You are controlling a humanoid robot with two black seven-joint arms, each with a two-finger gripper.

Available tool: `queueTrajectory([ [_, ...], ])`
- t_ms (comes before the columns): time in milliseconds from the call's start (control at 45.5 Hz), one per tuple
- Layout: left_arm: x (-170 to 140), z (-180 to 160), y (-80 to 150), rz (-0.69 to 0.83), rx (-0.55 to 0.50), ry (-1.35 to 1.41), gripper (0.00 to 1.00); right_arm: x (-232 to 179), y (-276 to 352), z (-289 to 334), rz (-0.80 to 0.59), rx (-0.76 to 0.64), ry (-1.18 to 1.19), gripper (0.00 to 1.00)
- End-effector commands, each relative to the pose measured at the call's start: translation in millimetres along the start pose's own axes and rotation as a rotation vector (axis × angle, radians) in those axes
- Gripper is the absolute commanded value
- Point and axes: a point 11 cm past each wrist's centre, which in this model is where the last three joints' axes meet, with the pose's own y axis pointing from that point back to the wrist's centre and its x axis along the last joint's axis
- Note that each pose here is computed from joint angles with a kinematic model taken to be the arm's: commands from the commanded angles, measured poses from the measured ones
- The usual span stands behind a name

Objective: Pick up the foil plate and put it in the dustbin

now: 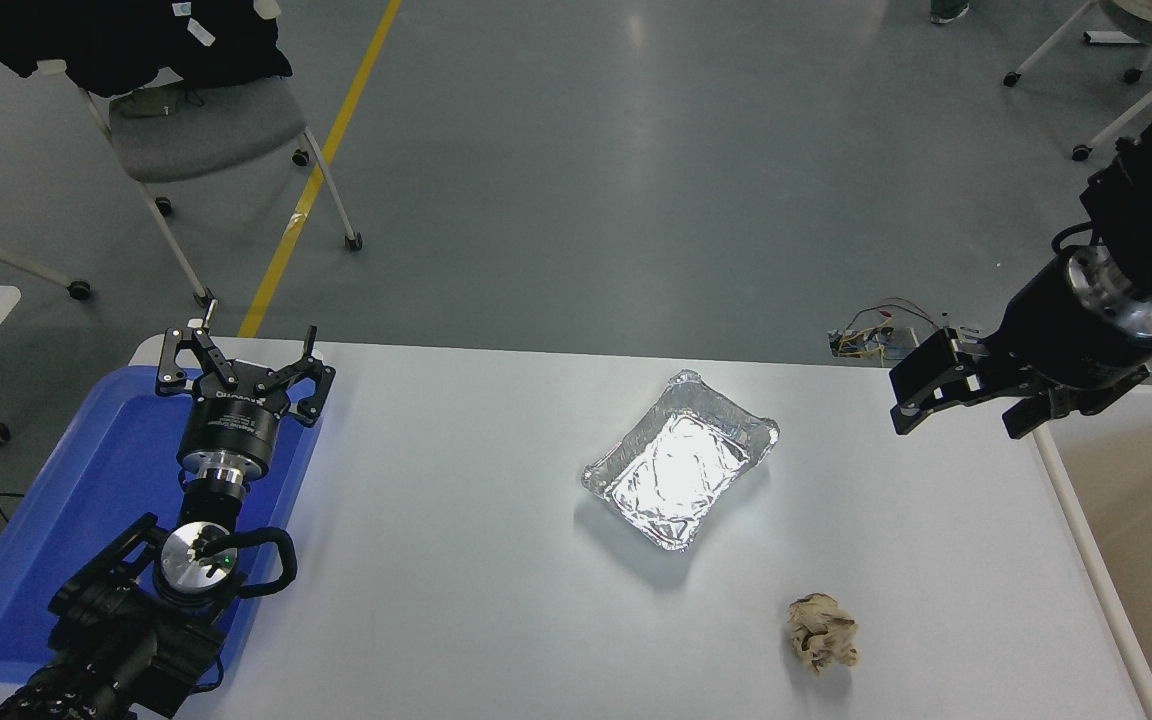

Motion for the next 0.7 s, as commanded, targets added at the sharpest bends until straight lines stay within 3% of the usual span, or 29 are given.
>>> queueTrajectory([
  [0,0,0,0,0.0,0.0,0.0,1.0,1,0,-3,0.001,0.006,0.004,1.0],
  [681,0,0,0,0.0,0.0,0.0,1.0,1,-15,-11,-0.025,0.005,0.033,1.0],
])
